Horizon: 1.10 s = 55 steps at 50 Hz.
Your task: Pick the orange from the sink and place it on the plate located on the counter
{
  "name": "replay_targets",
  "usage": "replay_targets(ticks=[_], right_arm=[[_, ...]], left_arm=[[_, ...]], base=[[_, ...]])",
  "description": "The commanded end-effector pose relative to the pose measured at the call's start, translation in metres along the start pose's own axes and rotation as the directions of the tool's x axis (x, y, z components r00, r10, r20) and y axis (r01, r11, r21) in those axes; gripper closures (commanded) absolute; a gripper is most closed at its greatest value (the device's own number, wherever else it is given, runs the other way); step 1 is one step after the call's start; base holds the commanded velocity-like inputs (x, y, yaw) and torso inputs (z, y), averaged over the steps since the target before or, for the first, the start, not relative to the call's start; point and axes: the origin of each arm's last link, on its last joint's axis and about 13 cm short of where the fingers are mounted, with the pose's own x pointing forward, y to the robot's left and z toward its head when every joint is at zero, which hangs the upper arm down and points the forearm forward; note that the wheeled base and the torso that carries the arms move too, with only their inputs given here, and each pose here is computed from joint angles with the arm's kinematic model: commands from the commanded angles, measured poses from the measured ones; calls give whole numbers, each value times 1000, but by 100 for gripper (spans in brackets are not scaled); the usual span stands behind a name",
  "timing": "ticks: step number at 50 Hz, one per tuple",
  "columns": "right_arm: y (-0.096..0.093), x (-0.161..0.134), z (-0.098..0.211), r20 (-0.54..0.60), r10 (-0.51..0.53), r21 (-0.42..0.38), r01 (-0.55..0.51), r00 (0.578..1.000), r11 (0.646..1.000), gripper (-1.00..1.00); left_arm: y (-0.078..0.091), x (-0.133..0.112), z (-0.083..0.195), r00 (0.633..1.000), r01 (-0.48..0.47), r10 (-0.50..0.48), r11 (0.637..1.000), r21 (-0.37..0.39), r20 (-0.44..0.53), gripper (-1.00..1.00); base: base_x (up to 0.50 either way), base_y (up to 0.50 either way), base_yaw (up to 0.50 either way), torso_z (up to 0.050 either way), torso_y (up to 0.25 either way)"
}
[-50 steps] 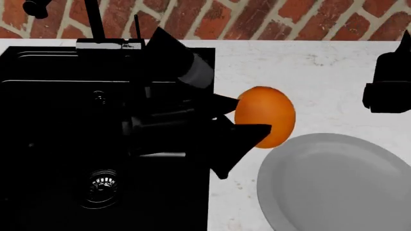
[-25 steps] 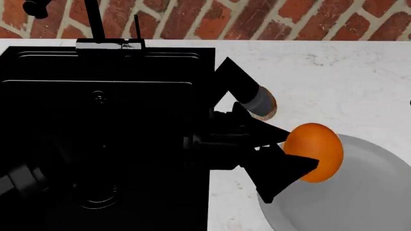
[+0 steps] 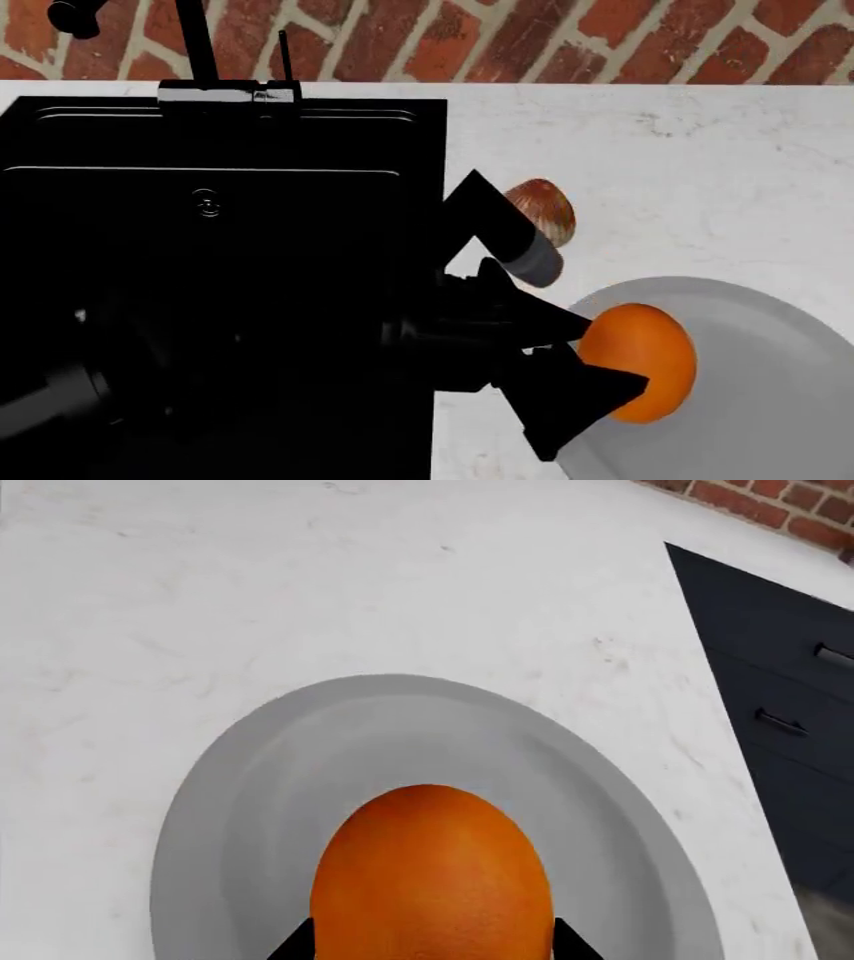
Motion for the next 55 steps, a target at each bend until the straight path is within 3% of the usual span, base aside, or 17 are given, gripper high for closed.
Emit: replay_targets(ticks=[1,21,22,43,55], right_arm=[[-1,0,0,1,-3,3,3,1000,1000,-100],[-1,-1,1,2,0,1,0,1000,1000,-100],[0,-1,1,2,0,-1,0,1000,1000,-100],[2,-2,5,9,9,-6,-9,1000,1000,-100],[7,-2,11,22,24,-6,-24,999,1000,-100]], left_arm=[[-1,2,-9,1000,11,-12,998,-56,-15,100],[-2,3,-13,999,12,-14,998,-67,-36,100],[-3,3,-13,999,12,-14,998,-65,-35,-100],[-12,3,14,999,17,-17,1000,3,36,-100],[-35,-9,42,993,-10,-3,994,108,119,-100]], base=[[0,0,0,0,0],[0,0,0,0,0],[0,0,0,0,0],[0,0,0,0,0],[0,0,0,0,0]])
